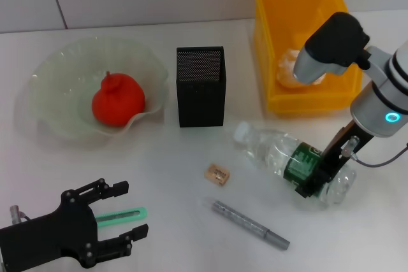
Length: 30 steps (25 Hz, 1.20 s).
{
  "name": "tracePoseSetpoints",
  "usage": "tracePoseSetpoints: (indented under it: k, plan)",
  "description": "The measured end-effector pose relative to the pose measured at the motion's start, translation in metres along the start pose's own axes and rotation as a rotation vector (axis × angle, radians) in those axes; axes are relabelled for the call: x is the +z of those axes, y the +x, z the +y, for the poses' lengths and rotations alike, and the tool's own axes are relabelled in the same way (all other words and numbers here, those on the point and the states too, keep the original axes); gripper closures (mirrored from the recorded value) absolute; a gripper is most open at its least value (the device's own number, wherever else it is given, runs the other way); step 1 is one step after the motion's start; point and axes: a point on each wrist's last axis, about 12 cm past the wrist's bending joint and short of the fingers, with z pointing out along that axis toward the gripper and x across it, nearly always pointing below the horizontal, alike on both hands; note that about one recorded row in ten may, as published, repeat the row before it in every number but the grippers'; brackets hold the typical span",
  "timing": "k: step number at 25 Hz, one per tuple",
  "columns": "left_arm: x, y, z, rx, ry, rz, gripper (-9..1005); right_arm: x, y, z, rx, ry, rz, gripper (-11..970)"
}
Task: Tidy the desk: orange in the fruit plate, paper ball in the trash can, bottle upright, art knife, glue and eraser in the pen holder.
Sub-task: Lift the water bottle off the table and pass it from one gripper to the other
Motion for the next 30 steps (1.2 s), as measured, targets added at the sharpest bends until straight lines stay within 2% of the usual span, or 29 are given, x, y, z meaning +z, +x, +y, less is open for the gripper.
tracePoseSetpoints:
  k: [5, 14, 18, 23, 27, 30]
  plan:
    - [0.000, 0.000, 0.000, 0.000, 0.000, 0.000, 254, -0.011, 0.008, -0.003, -0.005, 0.000, -0.080, 192]
    - [0.001, -0.001, 0.001, 0.006, 0.002, -0.002, 256, -0.015, 0.028, -0.009, 0.005, -0.081, -0.211, 192]
    - [0.001, -0.004, 0.002, 0.010, -0.019, -0.033, 257, -0.021, 0.044, -0.012, -0.021, -0.144, -0.337, 192]
    - [-0.001, -0.007, -0.002, -0.045, -0.083, -0.168, 258, -0.023, 0.071, -0.017, -0.078, -0.183, -0.521, 192]
    - [-0.003, -0.010, -0.001, -0.129, -0.171, -0.316, 259, -0.018, 0.089, -0.013, -0.156, -0.221, -0.696, 192]
    - [-0.003, -0.012, -0.002, -0.167, -0.192, -0.389, 260, -0.010, 0.096, -0.009, -0.206, -0.241, -0.768, 193]
